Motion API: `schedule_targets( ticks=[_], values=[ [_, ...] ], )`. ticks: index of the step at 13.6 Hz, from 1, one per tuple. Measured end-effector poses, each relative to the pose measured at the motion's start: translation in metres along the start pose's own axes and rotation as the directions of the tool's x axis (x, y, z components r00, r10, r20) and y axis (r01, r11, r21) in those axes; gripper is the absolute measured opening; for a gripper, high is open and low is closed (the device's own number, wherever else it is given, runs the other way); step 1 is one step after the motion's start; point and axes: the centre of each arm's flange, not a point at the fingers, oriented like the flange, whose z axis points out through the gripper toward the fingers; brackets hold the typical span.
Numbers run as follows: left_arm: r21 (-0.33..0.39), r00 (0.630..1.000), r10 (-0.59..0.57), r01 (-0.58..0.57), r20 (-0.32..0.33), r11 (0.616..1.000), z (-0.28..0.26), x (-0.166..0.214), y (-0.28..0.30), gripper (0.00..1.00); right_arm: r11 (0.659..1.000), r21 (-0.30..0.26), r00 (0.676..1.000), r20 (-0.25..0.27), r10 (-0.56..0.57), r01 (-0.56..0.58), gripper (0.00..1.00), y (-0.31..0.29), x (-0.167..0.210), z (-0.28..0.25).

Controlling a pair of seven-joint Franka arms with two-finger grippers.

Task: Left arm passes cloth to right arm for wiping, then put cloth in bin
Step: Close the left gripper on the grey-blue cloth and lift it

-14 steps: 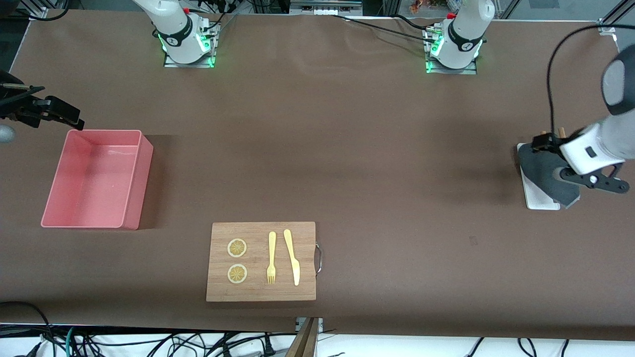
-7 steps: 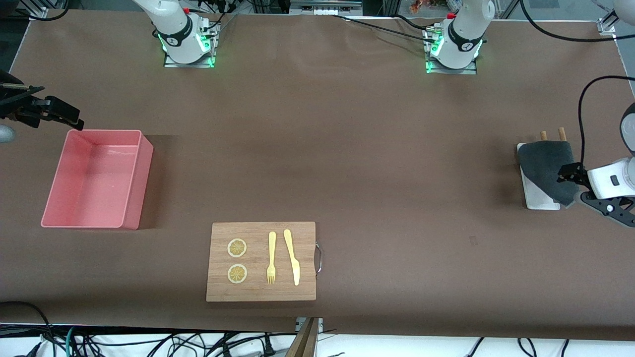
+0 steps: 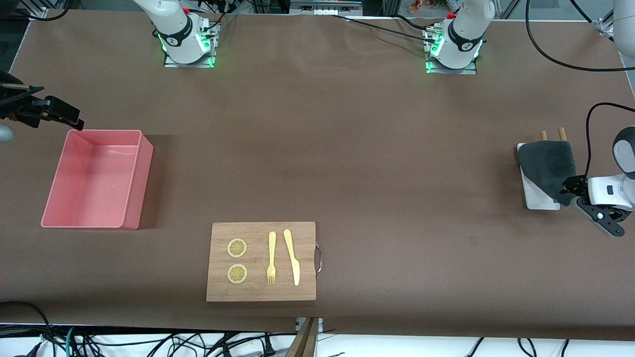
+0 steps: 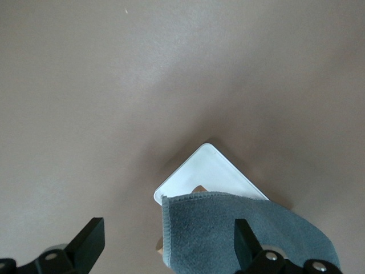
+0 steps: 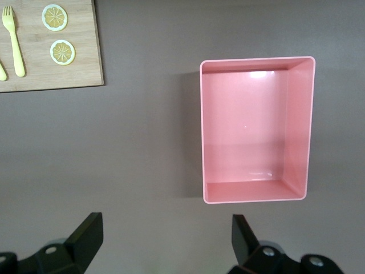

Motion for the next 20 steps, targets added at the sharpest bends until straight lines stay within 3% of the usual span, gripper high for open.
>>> schedule_targets(
  ticks=[4, 6, 7, 8, 10, 11, 13, 17, 19, 20],
  values=[
    [-0.026, 0.999, 0.044, -0.044, 0.006, 0.999, 0.018, 0.004, 0.001, 0.95, 1.0, 0.0, 1.0, 0.0, 0.0, 0.0, 1.0, 0.0, 0.0, 0.0],
    [-0.032, 0.998, 0.07, -0.07, 0.005, 0.997, 0.021, 0.005, 0.001, 0.78, 1.0, 0.0, 1.0, 0.0, 0.0, 0.0, 1.0, 0.0, 0.0, 0.0],
    [-0.032, 0.997, 0.08, -0.08, 0.005, 0.996, 0.022, 0.005, 0.001, 0.78, 1.0, 0.0, 1.0, 0.0, 0.0, 0.0, 1.0, 0.0, 0.0, 0.0],
    [-0.033, 0.996, 0.089, -0.089, 0.005, 0.995, 0.022, 0.005, 0.002, 0.71, 1.0, 0.0, 1.0, -0.001, 0.0, 0.0, 1.0, 0.0, 0.0, 0.0],
    [-0.033, 0.995, 0.1, -0.1, 0.004, 0.994, 0.022, 0.005, 0.001, 0.51, 1.0, 0.0, 1.0, -0.004, 0.0, 0.0, 1.0, 0.0, 0.0, 0.0],
    [-0.033, 0.995, 0.104, -0.104, 0.004, 0.994, 0.022, 0.005, 0.001, 0.5, 1.0, 0.0, 1.0, -0.009, 0.0, 0.0, 1.0, 0.0, 0.001, -0.001],
    [-0.033, 0.994, 0.111, -0.11, 0.004, 0.993, 0.022, 0.005, 0.001, 0.39, 1.0, 0.001, 1.0, -0.017, 0.0, 0.0, 1.0, 0.0, 0.002, -0.001],
    [-0.034, 0.993, 0.114, -0.114, 0.004, 0.993, 0.021, 0.005, 0.002, 0.35, 1.0, 0.002, 1.0, -0.031, 0.0, 0.0, 1.0, 0.0, 0.006, 0.001],
    [-0.045, 0.993, 0.116, -0.115, 0.008, 0.992, 0.021, 0.005, 0.003, 0.23, 1.0, 0.002, 1.0, -0.03, -0.001, 0.001, 1.0, -0.001, 0.009, 0.004],
    [-0.055, 0.993, 0.117, -0.117, 0.012, 0.992, 0.021, 0.006, 0.004, 0.23, 1.0, 0.002, 1.0, -0.025, -0.002, 0.002, 1.0, -0.002, 0.01, 0.006]
  ],
)
